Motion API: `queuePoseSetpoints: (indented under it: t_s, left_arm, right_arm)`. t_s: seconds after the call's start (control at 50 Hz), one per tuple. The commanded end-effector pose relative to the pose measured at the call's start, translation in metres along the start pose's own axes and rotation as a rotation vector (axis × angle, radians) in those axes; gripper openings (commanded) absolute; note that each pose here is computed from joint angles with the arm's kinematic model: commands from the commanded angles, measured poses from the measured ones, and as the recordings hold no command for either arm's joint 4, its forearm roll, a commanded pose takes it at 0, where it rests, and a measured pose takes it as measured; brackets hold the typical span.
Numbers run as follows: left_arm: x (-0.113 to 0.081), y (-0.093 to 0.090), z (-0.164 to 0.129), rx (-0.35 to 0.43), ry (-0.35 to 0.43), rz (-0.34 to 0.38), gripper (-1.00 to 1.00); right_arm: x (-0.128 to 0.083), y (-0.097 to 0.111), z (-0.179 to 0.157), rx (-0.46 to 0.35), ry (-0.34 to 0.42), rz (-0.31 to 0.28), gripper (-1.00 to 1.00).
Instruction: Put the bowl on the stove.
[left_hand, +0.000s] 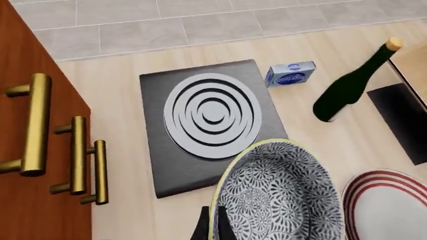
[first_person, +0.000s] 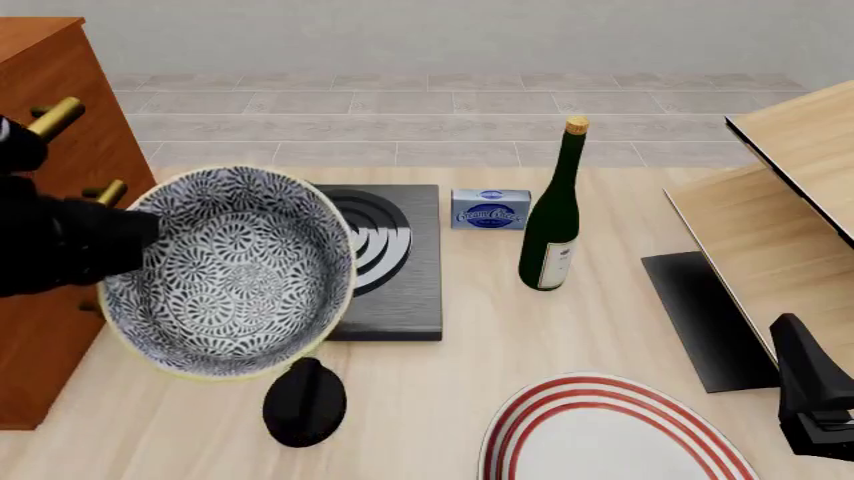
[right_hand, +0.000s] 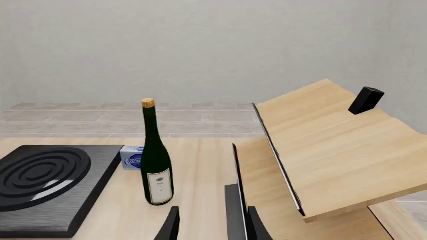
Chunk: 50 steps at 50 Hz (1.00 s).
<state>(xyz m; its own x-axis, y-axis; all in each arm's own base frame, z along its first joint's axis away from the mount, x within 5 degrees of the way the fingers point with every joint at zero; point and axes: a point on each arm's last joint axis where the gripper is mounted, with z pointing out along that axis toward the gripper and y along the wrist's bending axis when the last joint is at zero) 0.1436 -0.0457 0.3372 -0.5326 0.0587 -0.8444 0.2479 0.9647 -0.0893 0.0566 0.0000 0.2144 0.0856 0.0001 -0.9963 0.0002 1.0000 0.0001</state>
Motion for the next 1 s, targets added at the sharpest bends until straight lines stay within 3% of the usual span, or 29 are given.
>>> queuePoseSetpoints:
  t_s: [0.02,0.36,0.38,0.46,0.7,0.72,1.0]
  left_arm:
    - [-0.008,-0.004,0.001,0.02,-0.02,-0.114,-1.0]
    - [-0.014,-0.014,0.006,0.074,-0.025,-0.266,-1.0]
    - [-0.019,-0.011,0.004,0.067,-0.059,-0.274,-1.0]
    - [-0.023,-0.013,0.012,0.07,-0.06,-0.295,-1.0]
    - [-0.039,-0.004,0.031,0.027,-0.096,-0.344,-1.0]
    - [-0.042,0.003,0.04,-0.006,-0.088,-0.375,-1.0]
    - [-0.059,0.023,0.059,-0.08,-0.134,-0.372,-1.0]
  right_arm:
    - [0.0,0.0,0.0,0.0,0.0,0.0,1.0]
    - [0.0,0.0,0.0,0.0,0.0,0.0,1.0]
    - [0.0,0.0,0.0,0.0,0.0,0.0,1.0]
    - [0.0,0.0,0.0,0.0,0.0,0.0,1.0]
    - [0.0,0.0,0.0,0.0,0.0,0.0,1.0]
    - [0.0,0.0,0.0,0.0,0.0,0.0,1.0]
    - [0.0,0.0,0.0,0.0,0.0,0.0,1.0]
